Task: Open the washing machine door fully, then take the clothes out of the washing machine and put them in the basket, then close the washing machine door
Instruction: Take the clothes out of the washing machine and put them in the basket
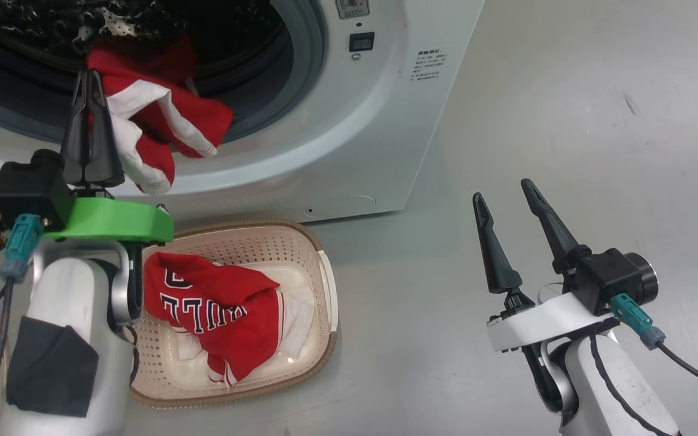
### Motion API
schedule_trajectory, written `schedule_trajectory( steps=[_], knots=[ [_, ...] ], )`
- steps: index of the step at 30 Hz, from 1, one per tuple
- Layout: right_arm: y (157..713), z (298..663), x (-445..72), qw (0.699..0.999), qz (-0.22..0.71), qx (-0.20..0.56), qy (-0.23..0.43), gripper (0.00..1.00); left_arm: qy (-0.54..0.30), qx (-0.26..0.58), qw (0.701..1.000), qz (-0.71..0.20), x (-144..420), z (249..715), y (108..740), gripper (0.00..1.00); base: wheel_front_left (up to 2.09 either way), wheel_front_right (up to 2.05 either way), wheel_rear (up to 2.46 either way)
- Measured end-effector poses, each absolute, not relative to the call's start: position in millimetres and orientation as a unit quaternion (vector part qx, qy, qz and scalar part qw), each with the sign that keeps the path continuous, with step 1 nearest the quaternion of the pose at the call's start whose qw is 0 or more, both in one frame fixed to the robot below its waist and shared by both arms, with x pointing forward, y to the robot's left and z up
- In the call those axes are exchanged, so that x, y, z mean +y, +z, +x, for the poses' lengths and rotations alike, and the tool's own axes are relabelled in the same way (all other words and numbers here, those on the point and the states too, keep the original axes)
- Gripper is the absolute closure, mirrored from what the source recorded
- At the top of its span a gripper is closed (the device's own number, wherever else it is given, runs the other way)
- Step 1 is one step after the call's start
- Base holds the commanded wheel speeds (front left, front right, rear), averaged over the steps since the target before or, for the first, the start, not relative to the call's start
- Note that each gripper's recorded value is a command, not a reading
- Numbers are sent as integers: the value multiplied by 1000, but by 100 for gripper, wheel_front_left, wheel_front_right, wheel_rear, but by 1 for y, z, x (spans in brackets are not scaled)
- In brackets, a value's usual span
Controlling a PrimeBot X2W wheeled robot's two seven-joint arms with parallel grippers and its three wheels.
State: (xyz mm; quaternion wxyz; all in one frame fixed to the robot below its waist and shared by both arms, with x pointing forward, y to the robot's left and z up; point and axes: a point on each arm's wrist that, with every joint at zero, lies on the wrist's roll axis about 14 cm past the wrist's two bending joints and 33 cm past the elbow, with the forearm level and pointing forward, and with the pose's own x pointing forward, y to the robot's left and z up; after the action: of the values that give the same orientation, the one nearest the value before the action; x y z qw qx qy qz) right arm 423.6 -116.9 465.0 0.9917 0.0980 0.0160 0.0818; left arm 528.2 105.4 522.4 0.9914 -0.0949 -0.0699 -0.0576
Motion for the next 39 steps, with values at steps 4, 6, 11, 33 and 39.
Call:
schedule_trajectory(
  steps=[4,6,11,33,39],
  knots=[
    [470,419,-117,992,97,11,81,0,-62,-95,990,-90,105,517,540,100,0,0,0],
    [470,415,-118,992,97,12,80,0,-63,-100,989,-91,105,511,545,100,0,0,0],
    [473,406,-119,992,97,11,77,0,-63,-120,987,-91,107,493,559,100,0,0,0],
    [489,380,-112,991,98,-6,87,0,-67,-180,977,-93,111,426,603,100,0,0,0],
    [486,379,-111,991,96,-3,89,0,-62,-136,984,-94,113,419,578,100,0,0,0]
  ],
)
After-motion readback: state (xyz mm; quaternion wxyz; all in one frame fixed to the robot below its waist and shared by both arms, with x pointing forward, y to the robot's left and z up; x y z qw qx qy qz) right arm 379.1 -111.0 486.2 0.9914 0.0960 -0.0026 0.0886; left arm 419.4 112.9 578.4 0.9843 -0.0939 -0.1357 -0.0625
